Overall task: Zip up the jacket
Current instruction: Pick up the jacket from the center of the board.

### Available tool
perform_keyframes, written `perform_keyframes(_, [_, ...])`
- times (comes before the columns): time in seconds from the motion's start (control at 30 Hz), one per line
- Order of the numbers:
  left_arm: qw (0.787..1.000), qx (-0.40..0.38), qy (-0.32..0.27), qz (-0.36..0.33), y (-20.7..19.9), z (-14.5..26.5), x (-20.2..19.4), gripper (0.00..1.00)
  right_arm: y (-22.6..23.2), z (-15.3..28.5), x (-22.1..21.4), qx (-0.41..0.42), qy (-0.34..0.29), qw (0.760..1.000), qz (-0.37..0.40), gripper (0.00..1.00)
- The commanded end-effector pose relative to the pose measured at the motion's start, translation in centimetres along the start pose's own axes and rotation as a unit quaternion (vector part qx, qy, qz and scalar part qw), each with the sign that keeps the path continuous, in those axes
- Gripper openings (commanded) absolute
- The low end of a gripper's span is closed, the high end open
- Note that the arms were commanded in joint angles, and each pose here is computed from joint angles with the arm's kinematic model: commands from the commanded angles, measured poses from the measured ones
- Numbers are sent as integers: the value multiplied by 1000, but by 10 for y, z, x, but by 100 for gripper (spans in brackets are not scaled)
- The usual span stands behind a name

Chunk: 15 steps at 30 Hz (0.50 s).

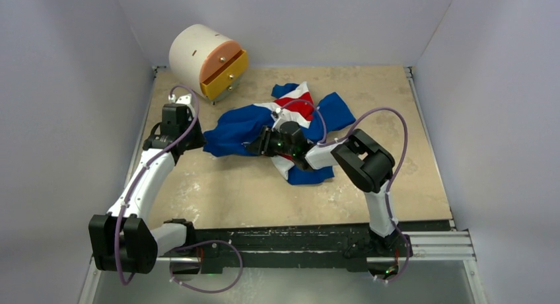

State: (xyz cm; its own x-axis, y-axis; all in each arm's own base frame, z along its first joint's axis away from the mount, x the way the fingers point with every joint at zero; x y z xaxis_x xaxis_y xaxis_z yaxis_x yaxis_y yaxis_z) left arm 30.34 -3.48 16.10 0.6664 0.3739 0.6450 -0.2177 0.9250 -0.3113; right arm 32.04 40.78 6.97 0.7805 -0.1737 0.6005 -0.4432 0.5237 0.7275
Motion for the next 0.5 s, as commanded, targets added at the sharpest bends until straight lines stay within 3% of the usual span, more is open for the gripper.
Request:
perform_keyframes(0.0, [1000, 5, -15, -6, 4, 4, 5, 0, 9, -10, 10, 24, -7, 1000, 2, 42])
perform_keyframes(0.27, [1000, 5, -15, -6, 4, 4, 5, 0, 7, -17, 11, 34, -7, 999, -5, 29])
perform_keyframes(0.47, [1000, 6, -15, -5, 4, 4, 6, 0, 8, -13, 14, 46, -17, 999, -2, 10])
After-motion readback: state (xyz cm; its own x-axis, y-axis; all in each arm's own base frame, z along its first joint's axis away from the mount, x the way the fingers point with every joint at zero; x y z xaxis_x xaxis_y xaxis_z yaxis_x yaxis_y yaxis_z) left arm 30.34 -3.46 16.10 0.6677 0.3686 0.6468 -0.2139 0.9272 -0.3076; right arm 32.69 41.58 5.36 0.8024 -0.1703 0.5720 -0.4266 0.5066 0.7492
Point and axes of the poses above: each gripper's point midway between its finger pads, its own z axis back along the fingers, its own y axis along the line the jaws close on, x = y × z, the point moved 2 cm from there along z, back along the fingers, and after that the axes turned 8 degrees about z, right-handed, at the moved point
